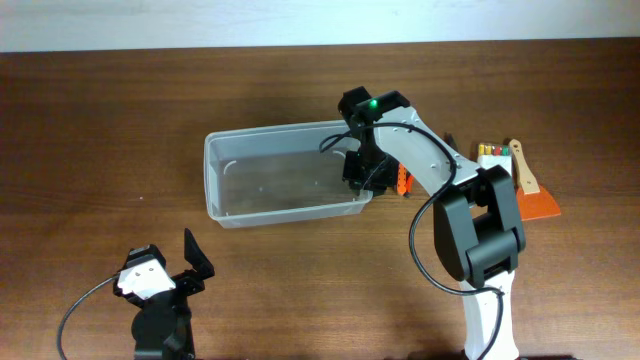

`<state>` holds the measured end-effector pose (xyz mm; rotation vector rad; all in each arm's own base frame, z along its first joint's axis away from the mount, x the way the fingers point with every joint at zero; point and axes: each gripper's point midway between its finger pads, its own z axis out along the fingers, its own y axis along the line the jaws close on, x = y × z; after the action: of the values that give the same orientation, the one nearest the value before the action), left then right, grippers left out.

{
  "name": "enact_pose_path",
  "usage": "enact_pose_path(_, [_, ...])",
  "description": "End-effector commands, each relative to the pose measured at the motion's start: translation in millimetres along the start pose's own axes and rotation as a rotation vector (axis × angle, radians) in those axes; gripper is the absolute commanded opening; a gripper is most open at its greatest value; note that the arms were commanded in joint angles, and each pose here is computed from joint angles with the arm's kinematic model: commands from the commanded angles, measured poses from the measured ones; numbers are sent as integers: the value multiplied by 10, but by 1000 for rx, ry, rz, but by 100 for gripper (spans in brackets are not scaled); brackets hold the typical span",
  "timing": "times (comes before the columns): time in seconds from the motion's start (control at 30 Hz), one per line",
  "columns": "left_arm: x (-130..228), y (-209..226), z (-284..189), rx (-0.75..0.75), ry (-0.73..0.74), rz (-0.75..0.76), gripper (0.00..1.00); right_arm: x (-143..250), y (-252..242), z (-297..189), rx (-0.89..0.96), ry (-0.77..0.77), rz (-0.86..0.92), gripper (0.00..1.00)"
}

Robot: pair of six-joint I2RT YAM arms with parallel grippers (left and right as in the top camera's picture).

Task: Pack container

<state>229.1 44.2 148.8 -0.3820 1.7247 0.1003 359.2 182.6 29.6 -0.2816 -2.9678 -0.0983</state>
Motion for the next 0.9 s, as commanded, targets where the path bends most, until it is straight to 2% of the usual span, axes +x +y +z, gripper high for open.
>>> enact_pose_path(0.0, [15,-1,2,0,2,10,99,284,77,314,-54,174,39,24])
enact_pose_path(0.23, [15,0,2,0,2,10,99,170,-56,327,21,111,31,24])
enact_pose_path(0.4, [15,0,2,0,2,10,99,-138,-44,49,20,-74,-113,24])
enact_pose_path(0.43, [15,0,2,0,2,10,99,-179,-30,-51,16,-108,-131,26])
enact_pose_path(0.57, [13,0,2,0,1,10,99,-342,-63,-591,-6,-264,-127,46])
enact_pose_path(0.67, [15,-1,2,0,2,10,99,-410,-128,-918,-44,-346,-105,48])
enact_pose_path(0.7, [15,0,2,0,2,10,99,-431,-145,-999,-53,-369,-106,51])
enact_pose_path(0.87, [15,0,2,0,2,10,99,-510,-101,-1267,-80,-467,-202,53])
